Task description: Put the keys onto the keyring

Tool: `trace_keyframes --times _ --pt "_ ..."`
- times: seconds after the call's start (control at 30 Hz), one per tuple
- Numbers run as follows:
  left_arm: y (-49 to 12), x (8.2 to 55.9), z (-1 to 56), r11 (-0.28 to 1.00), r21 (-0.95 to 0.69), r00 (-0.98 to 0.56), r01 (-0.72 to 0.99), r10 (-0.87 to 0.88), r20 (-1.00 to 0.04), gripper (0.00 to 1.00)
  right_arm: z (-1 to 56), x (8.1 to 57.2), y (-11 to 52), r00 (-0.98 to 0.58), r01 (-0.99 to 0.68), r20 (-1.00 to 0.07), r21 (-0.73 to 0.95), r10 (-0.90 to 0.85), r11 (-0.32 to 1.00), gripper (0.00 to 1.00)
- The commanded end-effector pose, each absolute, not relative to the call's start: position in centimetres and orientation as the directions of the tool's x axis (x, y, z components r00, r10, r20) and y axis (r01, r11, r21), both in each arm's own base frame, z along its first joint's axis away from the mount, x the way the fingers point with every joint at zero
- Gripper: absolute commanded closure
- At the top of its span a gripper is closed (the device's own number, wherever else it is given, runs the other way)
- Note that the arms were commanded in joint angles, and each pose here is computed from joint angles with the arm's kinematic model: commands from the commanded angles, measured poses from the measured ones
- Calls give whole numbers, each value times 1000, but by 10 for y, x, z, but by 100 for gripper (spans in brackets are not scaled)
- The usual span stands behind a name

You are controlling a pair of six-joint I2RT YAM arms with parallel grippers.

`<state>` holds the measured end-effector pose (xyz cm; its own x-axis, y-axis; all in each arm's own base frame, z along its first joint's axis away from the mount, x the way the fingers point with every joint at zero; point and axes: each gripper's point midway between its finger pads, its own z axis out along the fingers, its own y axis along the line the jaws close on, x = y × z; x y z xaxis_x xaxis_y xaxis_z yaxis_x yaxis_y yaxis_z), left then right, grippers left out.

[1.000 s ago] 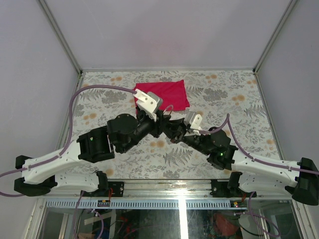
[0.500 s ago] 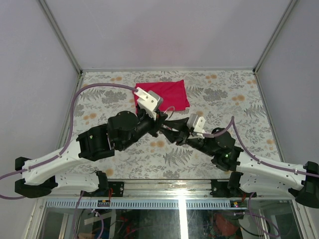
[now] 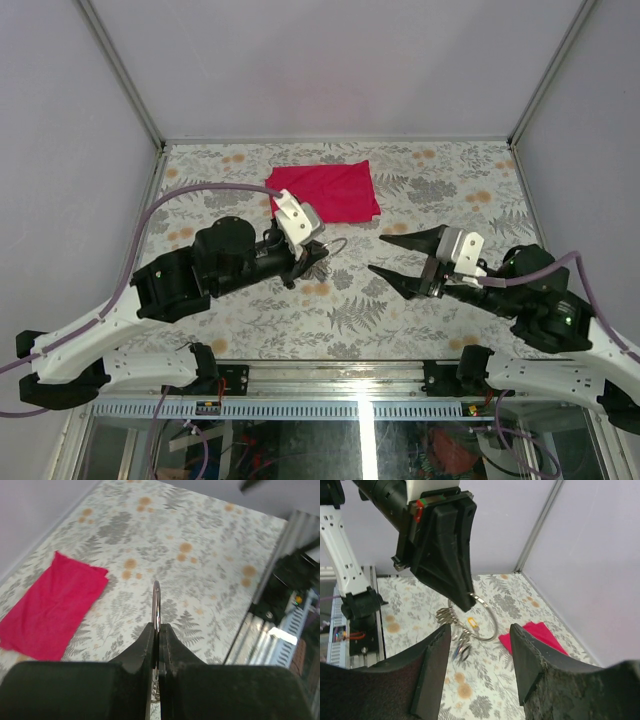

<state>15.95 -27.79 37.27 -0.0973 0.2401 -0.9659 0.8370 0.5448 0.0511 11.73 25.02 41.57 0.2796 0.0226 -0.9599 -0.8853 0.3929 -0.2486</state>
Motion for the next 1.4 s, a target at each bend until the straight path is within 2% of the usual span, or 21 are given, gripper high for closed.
trace_keyframes --times 0.0,0.17,0.33,0.47,0.57,0.77,0.9,0.93,1.13,1.23,1.37 --pt "-290 120 386 281 123 52 952 248 -967 100 390 106 248 302 -905 -931 -348 -204 244 42" --pt "-294 97 385 121 156 122 980 250 -961 100 380 91 261 298 -940 -904 -334 -307 71 37" --pt "-297 87 380 45 169 152 985 262 -953 100 380 88 274 315 -942 -901 -335 -300 20 38" --pt "-298 84 378 20 172 161 985 265 -951 100 373 88 284 307 -947 -900 -320 -311 -9 43" --pt "-298 84 378 14 177 166 984 267 -949 100 370 90 289 303 -949 -902 -315 -306 -11 53" --pt "-295 85 379 26 185 171 982 269 -948 100 370 92 297 291 -953 -913 -304 -287 1 83" --pt "-293 85 382 33 190 176 981 259 -950 100 369 96 299 285 -953 -915 -302 -288 19 96" --pt "-293 86 382 40 192 176 981 257 -950 98 371 98 299 284 -952 -915 -306 -286 32 99" --pt "-284 103 384 170 191 146 967 244 -959 64 385 108 283 276 -937 -914 -325 -298 128 100" --pt "-273 112 390 258 192 141 947 205 -969 57 389 109 272 265 -933 -911 -325 -317 153 100" --pt "-262 124 391 358 197 144 913 171 -975 55 395 114 259 226 -926 -911 -310 -344 214 100"
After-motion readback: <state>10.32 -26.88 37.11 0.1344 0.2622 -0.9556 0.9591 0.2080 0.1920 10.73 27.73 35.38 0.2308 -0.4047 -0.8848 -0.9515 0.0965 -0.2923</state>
